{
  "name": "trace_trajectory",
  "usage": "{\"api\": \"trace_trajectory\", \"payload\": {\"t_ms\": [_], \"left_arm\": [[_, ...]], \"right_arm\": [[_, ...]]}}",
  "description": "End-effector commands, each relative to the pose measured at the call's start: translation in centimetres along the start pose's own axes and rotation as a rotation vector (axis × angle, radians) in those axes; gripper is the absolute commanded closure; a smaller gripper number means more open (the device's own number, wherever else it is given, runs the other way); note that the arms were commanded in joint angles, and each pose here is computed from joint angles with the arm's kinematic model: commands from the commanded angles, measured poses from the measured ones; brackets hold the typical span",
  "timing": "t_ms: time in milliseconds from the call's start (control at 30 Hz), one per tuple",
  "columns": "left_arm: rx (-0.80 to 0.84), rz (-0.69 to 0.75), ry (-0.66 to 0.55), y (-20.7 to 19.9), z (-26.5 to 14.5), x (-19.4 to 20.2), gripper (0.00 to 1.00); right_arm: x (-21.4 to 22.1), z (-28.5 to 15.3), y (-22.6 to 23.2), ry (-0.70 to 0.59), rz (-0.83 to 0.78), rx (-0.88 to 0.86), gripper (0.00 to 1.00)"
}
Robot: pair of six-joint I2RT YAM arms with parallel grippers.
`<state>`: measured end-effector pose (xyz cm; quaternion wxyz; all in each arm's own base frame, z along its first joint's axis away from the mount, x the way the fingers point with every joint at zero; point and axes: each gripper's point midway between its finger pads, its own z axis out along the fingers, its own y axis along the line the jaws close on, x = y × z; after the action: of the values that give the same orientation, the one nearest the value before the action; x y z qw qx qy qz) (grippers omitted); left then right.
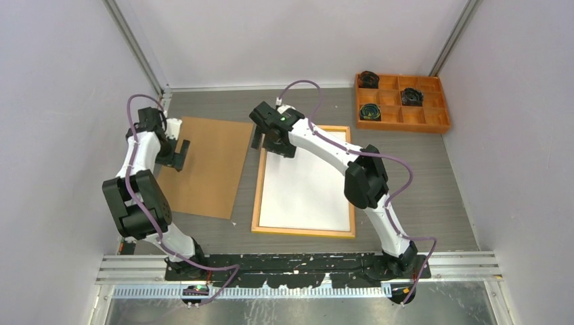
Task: Put the photo into the frame
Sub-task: Turn over the photo from the photo frame.
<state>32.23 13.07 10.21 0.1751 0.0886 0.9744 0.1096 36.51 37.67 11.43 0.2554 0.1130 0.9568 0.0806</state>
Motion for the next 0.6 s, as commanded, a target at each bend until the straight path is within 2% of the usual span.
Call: {"api": "trace_trajectory", "payload": {"t_ms": [0,167,333,567], "left_arm": [[-0.171,-0.094,-0.032,4.7,-0.1,-1.4,0.02],[-0.333,-0.146,-0.031,7.9,0.9,-1.4,0.03],[-0.479,-0.186,-0.027,10.6,2.7,-1.3,0.03],[-0.514,-0.199,0.024,11.0,6.7,-0.4,0.04]], "right_arm": [[-1.4,-4.1,6.1,-0.034,0.047,-0.261,0.0],[0.8,-2.6,9.9,-0.002,0.044,-0.317,0.0],[3.1,0.5,11.7,0.037,0.077,-0.331,0.0],[4.7,4.3,11.9,0.054,0.089,-0.295,0.0]]}}
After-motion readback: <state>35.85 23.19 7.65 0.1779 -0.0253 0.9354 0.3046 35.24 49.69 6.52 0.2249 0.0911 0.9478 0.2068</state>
